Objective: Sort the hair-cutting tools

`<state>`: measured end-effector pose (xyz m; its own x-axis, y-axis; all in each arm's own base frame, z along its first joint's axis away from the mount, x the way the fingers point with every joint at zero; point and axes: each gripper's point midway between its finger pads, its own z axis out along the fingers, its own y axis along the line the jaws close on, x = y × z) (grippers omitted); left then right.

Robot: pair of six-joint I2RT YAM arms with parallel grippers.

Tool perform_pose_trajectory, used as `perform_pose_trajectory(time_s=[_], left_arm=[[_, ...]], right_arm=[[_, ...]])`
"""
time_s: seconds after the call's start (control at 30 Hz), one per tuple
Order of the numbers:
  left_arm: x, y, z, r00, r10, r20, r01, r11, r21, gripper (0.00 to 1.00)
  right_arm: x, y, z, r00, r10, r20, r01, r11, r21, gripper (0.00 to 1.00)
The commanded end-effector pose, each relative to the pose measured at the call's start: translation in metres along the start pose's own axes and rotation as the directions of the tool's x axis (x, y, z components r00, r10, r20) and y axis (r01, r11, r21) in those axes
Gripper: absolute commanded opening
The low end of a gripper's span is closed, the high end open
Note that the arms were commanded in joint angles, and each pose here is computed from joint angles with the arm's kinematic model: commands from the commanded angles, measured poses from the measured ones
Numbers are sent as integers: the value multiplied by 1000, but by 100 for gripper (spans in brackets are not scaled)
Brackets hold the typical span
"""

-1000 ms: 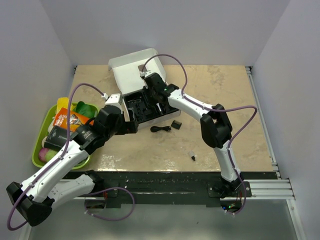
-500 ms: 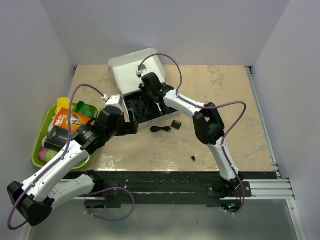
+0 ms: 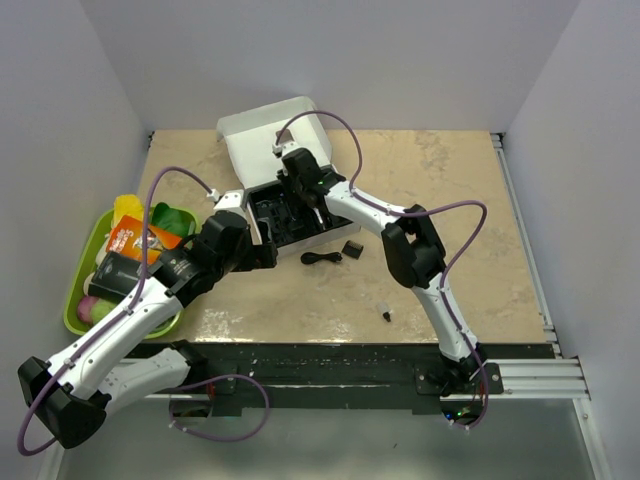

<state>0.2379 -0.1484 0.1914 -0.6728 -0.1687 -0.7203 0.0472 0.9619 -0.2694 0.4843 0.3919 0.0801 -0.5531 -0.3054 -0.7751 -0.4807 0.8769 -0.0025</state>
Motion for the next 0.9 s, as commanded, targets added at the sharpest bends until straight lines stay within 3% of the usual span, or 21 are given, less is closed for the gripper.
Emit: perform_pose_trajectory(time_s=[0.0,0.03,0.13,0.53,0.8,0.87], left_arm=[[-18,-9,-4,998,-8,59,7,1000,27,99],[-19,-9,-4,998,-8,59,7,1000,27,99],[-20,-9,-5,998,-7,60,6,1000,28,99],[-20,-9,-5,998,-7,61,5,1000,24,99],[-21,-10,-5,998,-6,61,5,1000,28,99],[-20,-10,-4,998,-5,58,3,1000,26,99]], right_arm=[[-20,-7,-7,999,16,44,-18,999,43,28],[-20,-9,-7,999,19,45,-21,998,52,35],[-21,-13,-9,999,23,50,-26,997,71,39],[-45,-14,-28,993,35,108,-43,996,73,42],[-63,-15,-41,987,43,152,-53,997,63,26],[-63,-14,-41,988,43,150,-53,997,62,18]])
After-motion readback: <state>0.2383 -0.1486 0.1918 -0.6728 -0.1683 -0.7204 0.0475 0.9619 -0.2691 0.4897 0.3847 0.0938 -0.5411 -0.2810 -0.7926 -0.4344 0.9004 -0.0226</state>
